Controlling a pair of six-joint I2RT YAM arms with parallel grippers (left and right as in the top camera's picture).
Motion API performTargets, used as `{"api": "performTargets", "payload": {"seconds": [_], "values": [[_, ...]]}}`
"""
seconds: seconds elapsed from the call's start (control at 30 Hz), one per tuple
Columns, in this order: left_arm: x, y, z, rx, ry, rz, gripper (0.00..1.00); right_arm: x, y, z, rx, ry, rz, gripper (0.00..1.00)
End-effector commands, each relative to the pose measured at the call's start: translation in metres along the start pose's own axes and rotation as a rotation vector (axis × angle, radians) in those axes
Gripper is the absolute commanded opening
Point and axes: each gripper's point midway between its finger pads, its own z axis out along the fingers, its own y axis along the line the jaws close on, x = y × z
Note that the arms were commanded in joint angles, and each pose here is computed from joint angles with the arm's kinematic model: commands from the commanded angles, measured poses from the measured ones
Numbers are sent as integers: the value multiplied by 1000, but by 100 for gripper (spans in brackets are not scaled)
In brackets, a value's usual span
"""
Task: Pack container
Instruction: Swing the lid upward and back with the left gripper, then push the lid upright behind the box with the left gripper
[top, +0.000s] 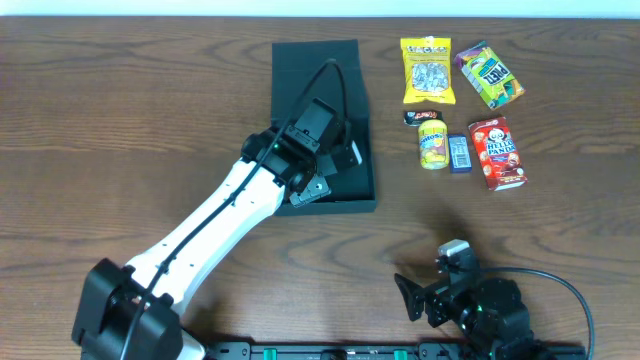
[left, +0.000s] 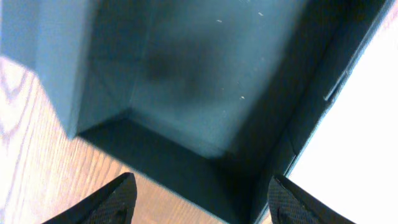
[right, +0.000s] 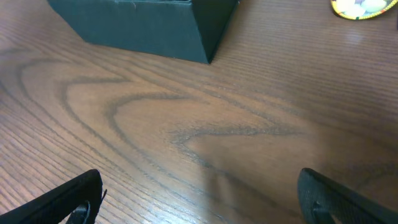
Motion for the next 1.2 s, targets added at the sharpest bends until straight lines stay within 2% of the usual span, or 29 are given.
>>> {"api": "performTargets", "payload": {"seconds": [0.0, 0.1, 0.3, 0.4, 0.6, 0.93, 1.17], "values": [[0, 14, -8, -36, -11, -194, 67, 2, 1, 1, -5, 3, -17, 99], [11, 28, -6, -49, -1, -402, 58, 2, 1, 1, -5, 3, -18, 99], [47, 66, -2, -102, 25, -907, 55, 2, 1, 1, -5, 3, -18, 99], [58, 73, 3, -112, 39, -1033, 54, 2, 1, 1, -5, 3, -17, 99], [52, 65, 24, -29, 56, -1066, 49, 2, 1, 1, -5, 3, -18, 99], [57, 50, 65, 23, 148, -1091, 49, 2, 1, 1, -5, 3, -18, 99], [62, 41, 89, 47, 204, -1083, 38, 2, 1, 1, -5, 3, -18, 99]]}}
